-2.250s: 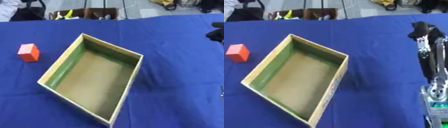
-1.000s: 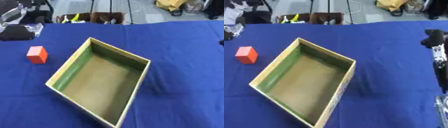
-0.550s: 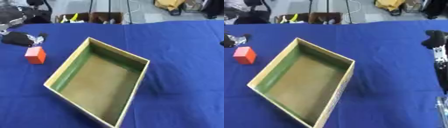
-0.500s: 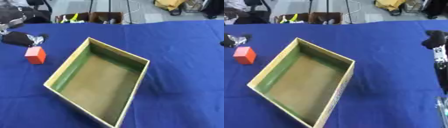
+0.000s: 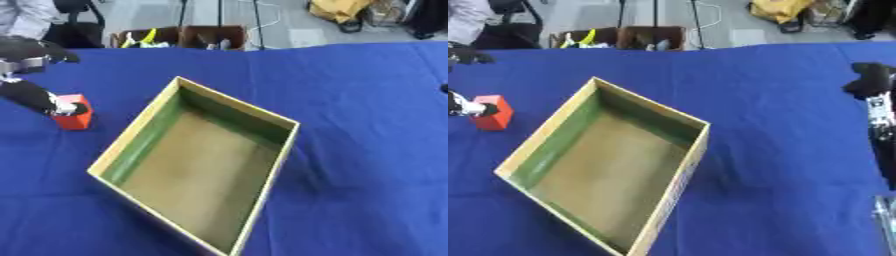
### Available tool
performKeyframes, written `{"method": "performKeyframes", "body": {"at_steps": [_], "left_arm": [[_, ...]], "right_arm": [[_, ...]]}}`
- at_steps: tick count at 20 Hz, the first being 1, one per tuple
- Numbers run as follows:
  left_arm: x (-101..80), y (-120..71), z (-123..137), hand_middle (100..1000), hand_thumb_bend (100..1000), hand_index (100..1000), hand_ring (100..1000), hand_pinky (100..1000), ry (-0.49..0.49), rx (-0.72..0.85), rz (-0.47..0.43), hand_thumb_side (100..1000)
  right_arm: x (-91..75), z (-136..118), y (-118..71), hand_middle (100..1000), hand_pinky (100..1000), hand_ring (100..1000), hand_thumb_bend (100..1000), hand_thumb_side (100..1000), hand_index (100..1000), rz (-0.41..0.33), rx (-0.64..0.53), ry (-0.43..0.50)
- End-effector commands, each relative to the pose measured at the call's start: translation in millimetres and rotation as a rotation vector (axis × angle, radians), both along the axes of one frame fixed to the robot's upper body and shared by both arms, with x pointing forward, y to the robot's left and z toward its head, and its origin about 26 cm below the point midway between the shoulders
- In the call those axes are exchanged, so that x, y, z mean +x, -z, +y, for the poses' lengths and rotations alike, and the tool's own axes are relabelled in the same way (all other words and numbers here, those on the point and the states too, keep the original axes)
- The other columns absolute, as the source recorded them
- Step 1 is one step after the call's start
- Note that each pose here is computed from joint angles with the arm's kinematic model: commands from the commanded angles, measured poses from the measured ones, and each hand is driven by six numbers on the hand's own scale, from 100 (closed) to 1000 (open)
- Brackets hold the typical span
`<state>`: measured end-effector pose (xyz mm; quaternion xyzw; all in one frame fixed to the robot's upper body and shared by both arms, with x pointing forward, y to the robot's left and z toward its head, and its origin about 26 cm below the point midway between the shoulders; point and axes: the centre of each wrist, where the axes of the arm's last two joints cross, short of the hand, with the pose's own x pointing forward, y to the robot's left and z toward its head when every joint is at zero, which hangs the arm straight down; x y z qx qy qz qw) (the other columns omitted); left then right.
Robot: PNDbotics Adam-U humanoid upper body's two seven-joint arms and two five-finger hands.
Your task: Pick up objects on the table and place them in the box.
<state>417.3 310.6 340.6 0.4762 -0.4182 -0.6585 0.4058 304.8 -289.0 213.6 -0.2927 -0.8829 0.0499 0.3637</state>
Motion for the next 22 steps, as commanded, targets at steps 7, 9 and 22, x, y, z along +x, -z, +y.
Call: {"method": "performKeyframes", "body": {"at_steps": [7,9,22], "left_arm": [[6.6,-12.8,10.0,974,323,1000,900,820,-0.057,0.079,0.048,490],[9.9,-11.8,11.9,982,375,1000,901,825,-0.061,0.101,0.062,505],[29.5,-8.2,18.2,1000,511,1000,915,846,-0.159,0.202,0.105,542]], "right_arm": [[-1.8,-2.1,-5.3,527,711,650,535,1000,748,-0.014,-0.022,0.000],[-1.8,-2.3,-5.3,527,711,650,535,1000,748,-0.014,-0.023,0.000],[-1.4,-2.3,-6.0,527,712,651,537,1000,748,-0.013,-0.031,-0.004]]}}
